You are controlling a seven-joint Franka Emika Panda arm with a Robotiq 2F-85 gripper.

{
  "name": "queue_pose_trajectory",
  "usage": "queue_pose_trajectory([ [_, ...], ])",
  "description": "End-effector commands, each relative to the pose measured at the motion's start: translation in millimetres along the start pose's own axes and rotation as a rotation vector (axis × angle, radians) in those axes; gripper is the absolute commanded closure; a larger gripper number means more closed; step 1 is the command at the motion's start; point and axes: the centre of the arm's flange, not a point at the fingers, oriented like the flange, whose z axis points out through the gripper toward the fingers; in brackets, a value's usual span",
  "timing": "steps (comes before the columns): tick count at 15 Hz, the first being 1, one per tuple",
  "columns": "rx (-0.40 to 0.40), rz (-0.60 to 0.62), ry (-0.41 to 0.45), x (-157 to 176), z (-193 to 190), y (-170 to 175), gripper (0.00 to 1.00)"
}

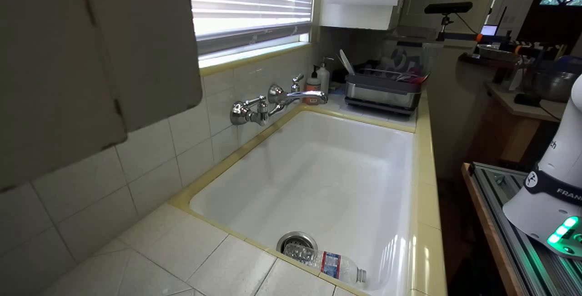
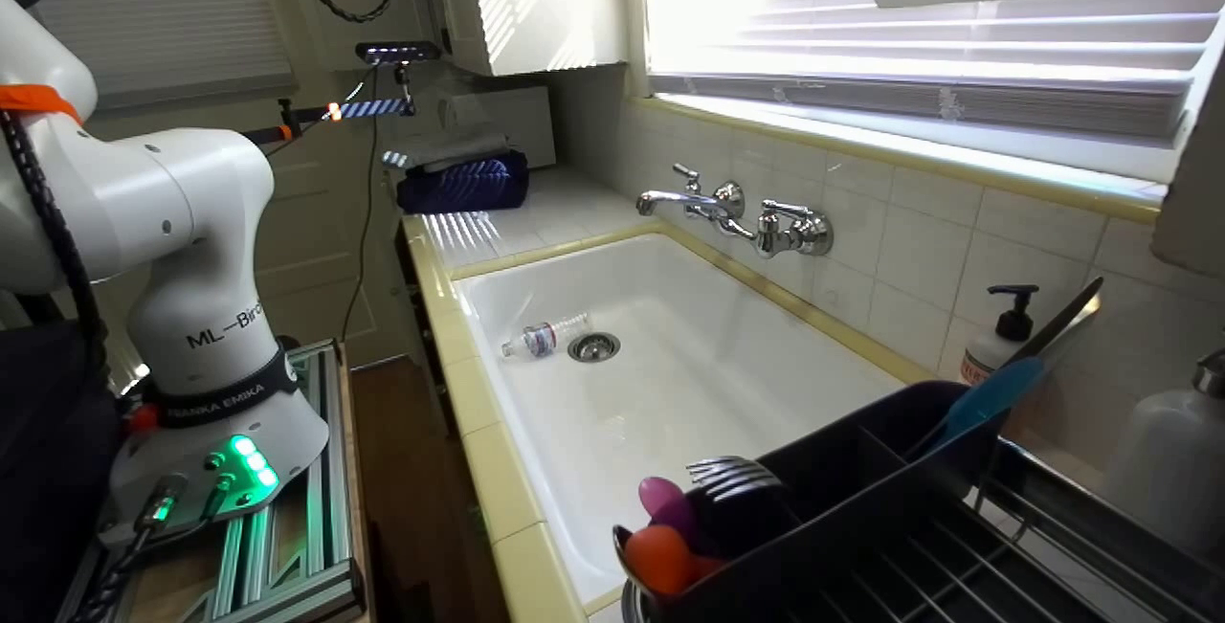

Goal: Take the hanger off the faucet and hang it on the side of the cabinet to the left above the sink

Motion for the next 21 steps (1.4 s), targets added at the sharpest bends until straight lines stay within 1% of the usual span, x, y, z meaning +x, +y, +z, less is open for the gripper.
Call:
queue_pose_trajectory([
  [1,0.003,0.007,0.035,4.3,-3.8,0.6,1.00],
  [5,0.012,0.010,0.035,8.0,-1.3,-3.6,1.00],
  [11,0.005,0.022,0.042,25.1,1.9,-8.0,1.00],
  [21,-0.016,-0.006,-0.044,31.4,29.3,-23.8,1.00],
])
